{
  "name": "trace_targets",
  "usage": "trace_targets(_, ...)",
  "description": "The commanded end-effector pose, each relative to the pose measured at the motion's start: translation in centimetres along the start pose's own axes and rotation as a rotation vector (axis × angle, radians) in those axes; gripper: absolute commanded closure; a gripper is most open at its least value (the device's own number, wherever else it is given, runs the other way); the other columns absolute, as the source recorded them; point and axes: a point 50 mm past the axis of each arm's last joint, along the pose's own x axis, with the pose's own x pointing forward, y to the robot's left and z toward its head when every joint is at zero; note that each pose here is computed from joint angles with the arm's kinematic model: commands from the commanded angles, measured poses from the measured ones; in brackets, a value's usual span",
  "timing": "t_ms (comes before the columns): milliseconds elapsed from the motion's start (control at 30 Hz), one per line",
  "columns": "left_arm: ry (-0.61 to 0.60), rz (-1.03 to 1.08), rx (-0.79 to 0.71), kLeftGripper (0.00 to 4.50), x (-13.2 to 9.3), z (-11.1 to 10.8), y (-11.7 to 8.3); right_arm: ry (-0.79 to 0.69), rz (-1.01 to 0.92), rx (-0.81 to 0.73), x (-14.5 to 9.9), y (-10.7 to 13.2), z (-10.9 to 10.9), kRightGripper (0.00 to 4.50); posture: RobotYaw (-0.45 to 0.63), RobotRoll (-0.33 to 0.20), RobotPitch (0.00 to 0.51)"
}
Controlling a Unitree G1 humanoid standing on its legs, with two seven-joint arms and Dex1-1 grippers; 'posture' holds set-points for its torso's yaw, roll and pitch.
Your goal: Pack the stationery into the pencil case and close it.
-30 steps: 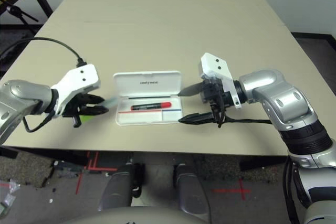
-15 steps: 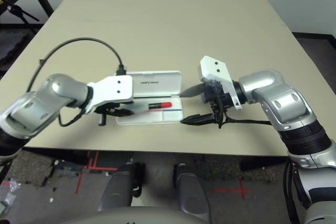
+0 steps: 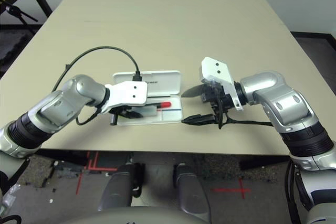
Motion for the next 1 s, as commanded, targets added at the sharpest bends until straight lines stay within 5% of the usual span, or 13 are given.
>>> trace_targets(33,0.015,-0.030,-0.012,3.41,0.7,-0.3,-0.4,0.006,-0.019,-0.005,-0.3,0.1,0.1,0.00,0.04,0.000,0.132)
trace_targets(433,0.026,-0.025,-0.054,3.41,0.8,-0.2,-0.8,0.007,-0.022,-0.014,0.0,-0.2,0.1,0.00,0.05,0.000,0.130)
trace_targets(733,0.010,0.021,-0.043,0.14,-1.6,0.1,-0.9,0.019,-0.024,-0.017,0.1,-0.4,-0.2,0.00,0.08,0.000,0.119)
trace_targets(1000,-0.107,0.094,0.025,0.06,-4.9,1.3,-1.1,-0.016,-0.052,-0.006,-0.7,-0.8,0.1,0.00,0.10,0.000,0.118)
